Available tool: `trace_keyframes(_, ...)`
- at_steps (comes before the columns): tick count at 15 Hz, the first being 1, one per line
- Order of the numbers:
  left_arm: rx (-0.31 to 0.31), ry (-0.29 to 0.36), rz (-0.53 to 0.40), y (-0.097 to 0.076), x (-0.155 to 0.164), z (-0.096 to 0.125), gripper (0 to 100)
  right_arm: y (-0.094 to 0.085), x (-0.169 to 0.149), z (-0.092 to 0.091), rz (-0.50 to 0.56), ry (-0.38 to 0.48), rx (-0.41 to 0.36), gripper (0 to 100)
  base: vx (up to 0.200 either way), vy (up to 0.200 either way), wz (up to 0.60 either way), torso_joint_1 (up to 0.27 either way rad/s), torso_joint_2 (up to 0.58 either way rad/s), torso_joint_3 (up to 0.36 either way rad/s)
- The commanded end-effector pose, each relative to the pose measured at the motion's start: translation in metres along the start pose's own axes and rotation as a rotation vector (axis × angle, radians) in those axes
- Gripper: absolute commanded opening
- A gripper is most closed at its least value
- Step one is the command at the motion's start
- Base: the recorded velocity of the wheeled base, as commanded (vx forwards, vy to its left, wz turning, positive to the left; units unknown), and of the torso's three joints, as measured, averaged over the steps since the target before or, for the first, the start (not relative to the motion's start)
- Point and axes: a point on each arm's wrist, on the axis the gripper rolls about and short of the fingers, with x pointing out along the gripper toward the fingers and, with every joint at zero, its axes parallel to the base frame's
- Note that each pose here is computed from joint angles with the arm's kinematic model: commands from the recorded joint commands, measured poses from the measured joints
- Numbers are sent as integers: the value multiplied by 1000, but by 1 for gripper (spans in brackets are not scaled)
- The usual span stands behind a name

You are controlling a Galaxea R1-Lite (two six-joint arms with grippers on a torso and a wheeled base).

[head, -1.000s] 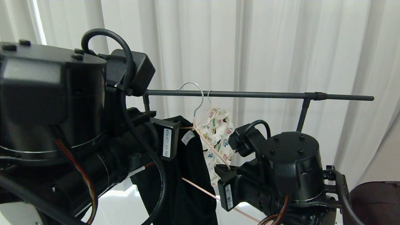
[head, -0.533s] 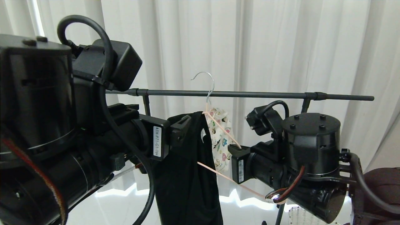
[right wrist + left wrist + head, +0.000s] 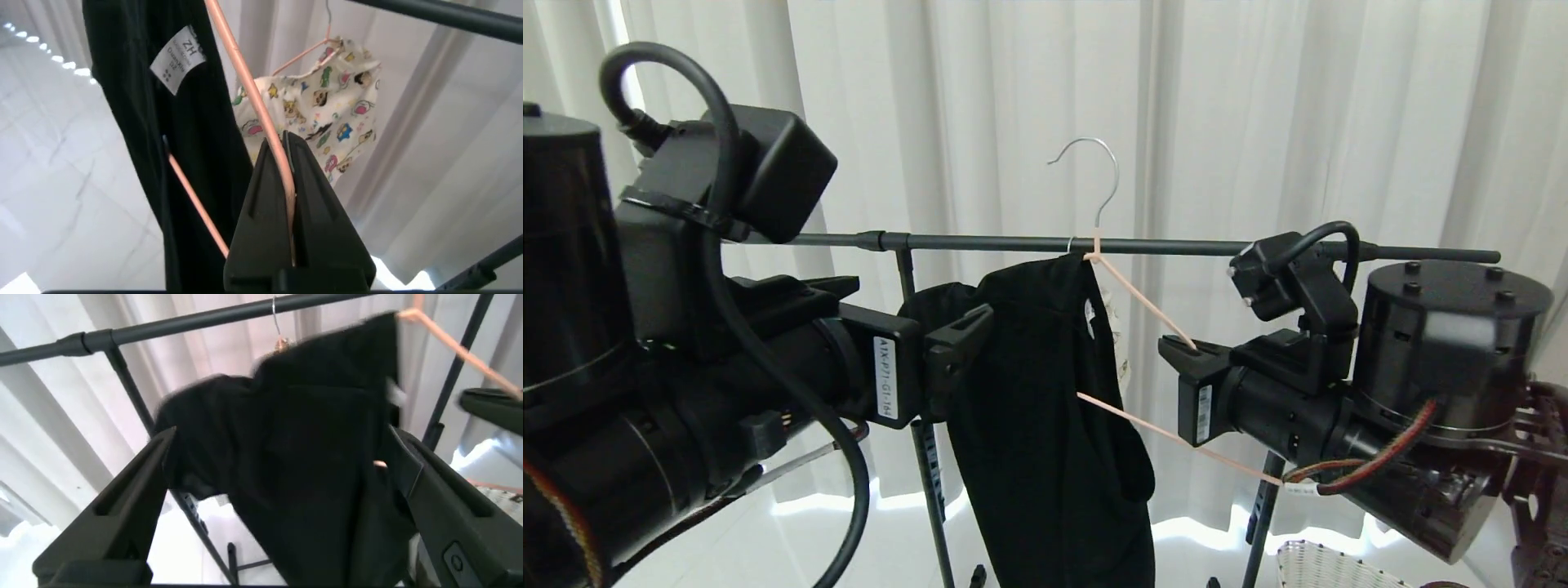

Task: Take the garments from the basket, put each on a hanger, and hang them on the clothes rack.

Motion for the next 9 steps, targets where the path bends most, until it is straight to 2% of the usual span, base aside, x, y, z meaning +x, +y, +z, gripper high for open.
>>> trace_keyframes(1, -8, -23, -19, 20, -10, 0, 100, -6, -20, -2, 28, -21, -26, 0, 0, 0, 0, 0, 0, 0)
trace_keyframes(4, 60, -54, -191, 47, -17, -4, 100, -16, -46, -15, 86, -22, -53, 0, 0, 0, 0, 0, 0, 0)
trace_keyframes(6, 55, -92, -376, 60, -22, -4, 100, -21, -62, -22, 127, -12, -59, 0, 0, 0, 0, 0, 0, 0)
trace_keyframes(9, 137, -66, -468, 63, -16, -19, 100, -17, -81, -28, 214, -11, -76, 0, 0, 0, 0, 0, 0, 0)
